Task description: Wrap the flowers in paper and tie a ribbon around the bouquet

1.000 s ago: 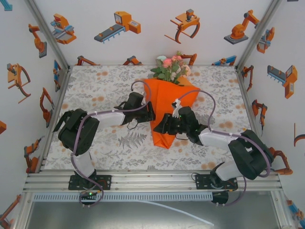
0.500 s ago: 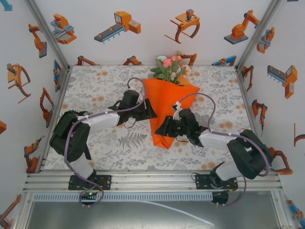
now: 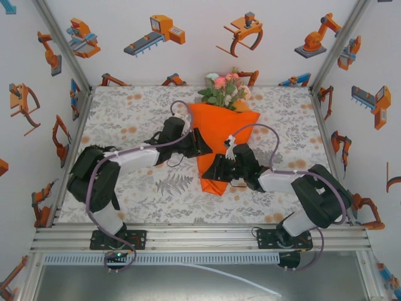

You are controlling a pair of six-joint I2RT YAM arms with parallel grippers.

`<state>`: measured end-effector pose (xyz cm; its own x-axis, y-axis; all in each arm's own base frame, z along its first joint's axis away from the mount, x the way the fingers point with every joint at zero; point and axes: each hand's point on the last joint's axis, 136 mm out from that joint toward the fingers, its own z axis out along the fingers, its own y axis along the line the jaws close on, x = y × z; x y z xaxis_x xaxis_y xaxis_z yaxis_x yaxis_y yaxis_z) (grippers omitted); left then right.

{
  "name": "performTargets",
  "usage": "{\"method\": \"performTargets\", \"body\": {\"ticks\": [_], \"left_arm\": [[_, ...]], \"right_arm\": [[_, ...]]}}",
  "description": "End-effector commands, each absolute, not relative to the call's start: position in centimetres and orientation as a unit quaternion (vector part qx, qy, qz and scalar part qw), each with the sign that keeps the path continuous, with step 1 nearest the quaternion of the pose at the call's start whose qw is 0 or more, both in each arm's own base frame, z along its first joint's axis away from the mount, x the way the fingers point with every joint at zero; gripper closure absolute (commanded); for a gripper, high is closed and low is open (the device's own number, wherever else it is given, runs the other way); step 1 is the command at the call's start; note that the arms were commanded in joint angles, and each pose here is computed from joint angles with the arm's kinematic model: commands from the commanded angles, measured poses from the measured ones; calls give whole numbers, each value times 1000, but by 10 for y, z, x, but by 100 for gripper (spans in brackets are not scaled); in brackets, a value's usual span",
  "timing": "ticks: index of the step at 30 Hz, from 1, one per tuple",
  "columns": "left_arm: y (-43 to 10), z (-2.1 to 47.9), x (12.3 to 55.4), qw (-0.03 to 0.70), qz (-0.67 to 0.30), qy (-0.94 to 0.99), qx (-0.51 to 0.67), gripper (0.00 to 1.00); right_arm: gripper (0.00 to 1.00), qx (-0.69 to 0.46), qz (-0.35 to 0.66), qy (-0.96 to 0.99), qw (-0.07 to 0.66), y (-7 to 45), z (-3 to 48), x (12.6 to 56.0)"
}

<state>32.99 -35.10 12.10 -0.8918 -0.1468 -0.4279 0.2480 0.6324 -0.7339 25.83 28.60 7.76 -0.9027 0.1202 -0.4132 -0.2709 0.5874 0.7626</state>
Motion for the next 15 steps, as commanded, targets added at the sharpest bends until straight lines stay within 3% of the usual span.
{"method": "performTargets", "body": {"ticks": [1,10,15], "left_arm": [[-370,109,328,198,-452,870,16,58],[-354,52,329,172,-412,895,-13,61],[-354,57,329,181,-414,892,6,61]], "right_arm": [[51,-59,477,847,227,297,96,262],[49,-48,455,850,262,274,114,252],[66,-23,419,871,257,255,91,244]]}}
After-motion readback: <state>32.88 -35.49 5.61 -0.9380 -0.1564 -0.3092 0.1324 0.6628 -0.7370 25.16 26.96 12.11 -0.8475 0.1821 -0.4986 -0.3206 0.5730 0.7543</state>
